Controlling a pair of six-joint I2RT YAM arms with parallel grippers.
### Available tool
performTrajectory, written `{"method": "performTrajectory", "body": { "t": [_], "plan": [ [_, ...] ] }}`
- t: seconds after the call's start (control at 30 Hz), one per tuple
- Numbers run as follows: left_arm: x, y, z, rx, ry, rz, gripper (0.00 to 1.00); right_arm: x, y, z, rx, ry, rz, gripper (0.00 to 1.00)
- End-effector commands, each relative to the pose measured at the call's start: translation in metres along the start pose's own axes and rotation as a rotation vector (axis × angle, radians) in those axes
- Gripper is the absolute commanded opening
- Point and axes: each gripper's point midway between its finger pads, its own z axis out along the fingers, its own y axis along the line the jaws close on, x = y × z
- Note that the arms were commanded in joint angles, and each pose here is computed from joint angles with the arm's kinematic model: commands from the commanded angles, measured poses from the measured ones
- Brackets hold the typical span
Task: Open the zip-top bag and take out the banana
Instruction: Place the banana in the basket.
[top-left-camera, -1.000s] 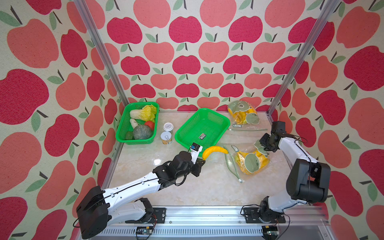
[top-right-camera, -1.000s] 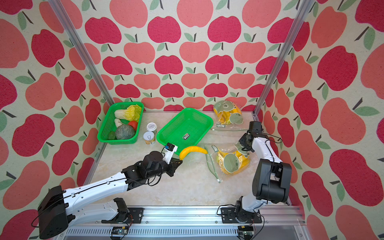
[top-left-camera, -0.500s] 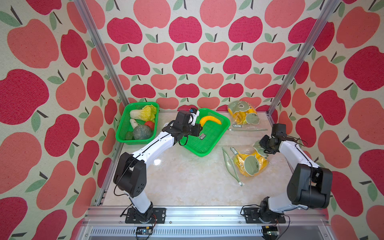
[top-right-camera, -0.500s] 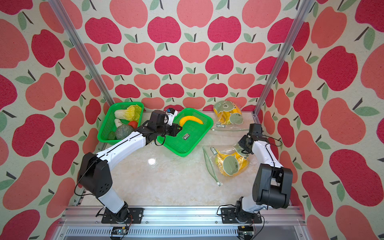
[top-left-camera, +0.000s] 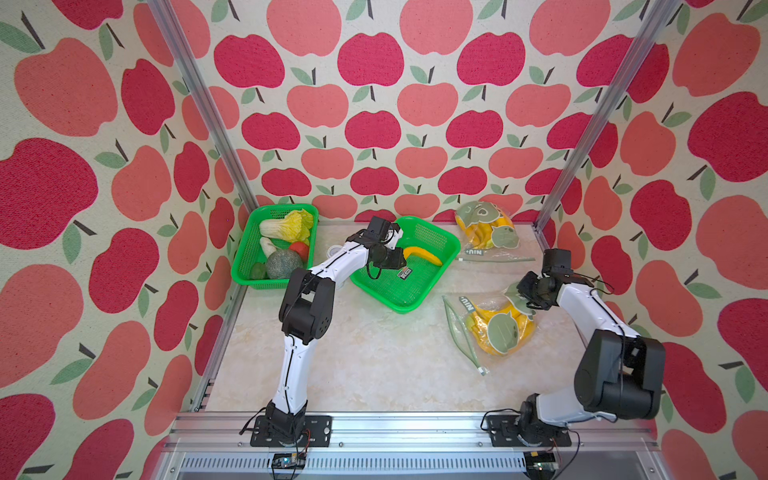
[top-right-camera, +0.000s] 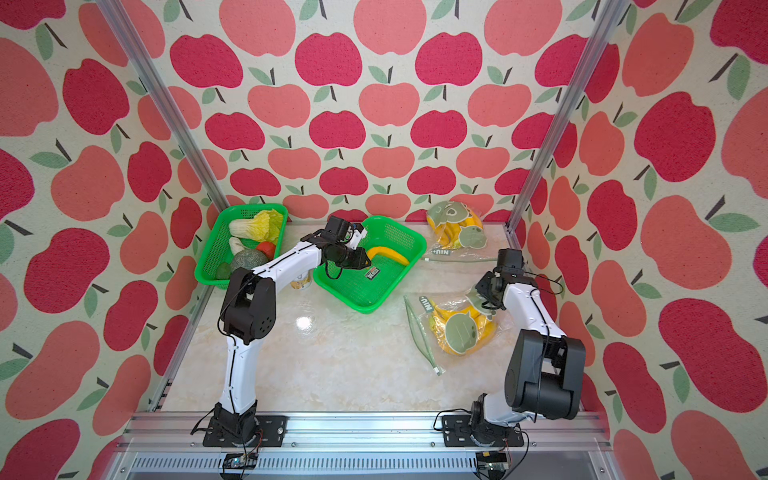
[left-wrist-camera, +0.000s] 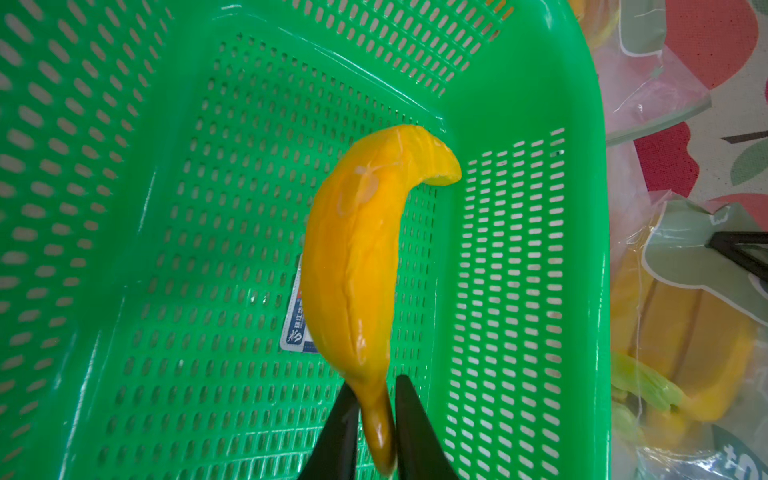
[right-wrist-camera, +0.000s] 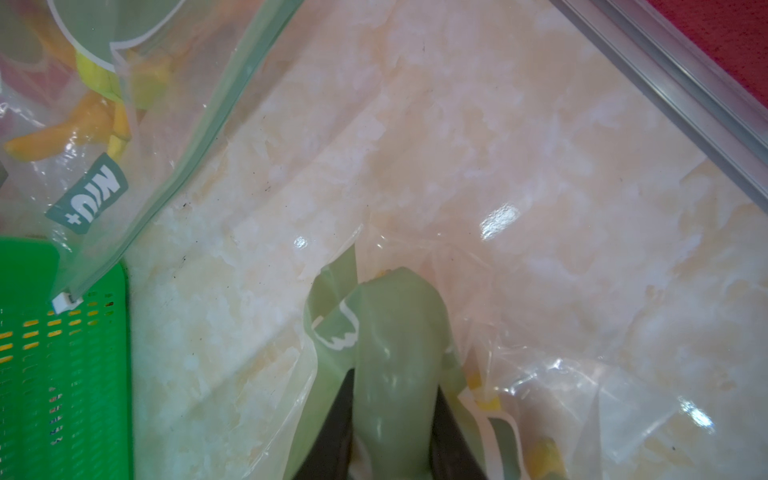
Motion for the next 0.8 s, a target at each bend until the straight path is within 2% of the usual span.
{"method": "performTrajectory", "body": {
  "t": [0.0, 0.13, 0.3, 0.4, 0.5, 0.63, 0.77],
  "plan": [
    [-0.003, 0.010, 0.005, -0.041, 0.012, -0.008, 0.21, 0.000, 0.006, -0.004, -0.028, -0.009, -0.005, 0.07],
    [-0.010, 0.023, 0.010, -0.105, -0.007, 0.002, 0.30, -0.001, 0.007, -0.005, -0.029, -0.014, -0.006, 0.07],
    [-0.021, 0.031, 0.016, -0.143, -0.024, 0.019, 0.32, -0.002, 0.010, -0.007, -0.034, -0.019, -0.009, 0.08],
    [-0.027, 0.037, 0.011, -0.196, -0.037, 0.034, 0.37, -0.002, 0.012, -0.011, -0.039, -0.023, -0.015, 0.11],
    [-0.032, 0.036, -0.008, -0.261, -0.071, 0.063, 0.41, -0.006, 0.013, -0.022, -0.040, -0.046, -0.032, 0.22],
    [-0.033, 0.016, -0.058, -0.328, -0.178, 0.106, 0.50, -0.011, 0.011, -0.044, 0.000, -0.093, -0.078, 0.50],
    [0.002, -0.028, -0.099, -0.353, -0.257, 0.238, 0.55, -0.007, 0.006, -0.054, 0.017, -0.095, -0.097, 0.56]
  ]
}}
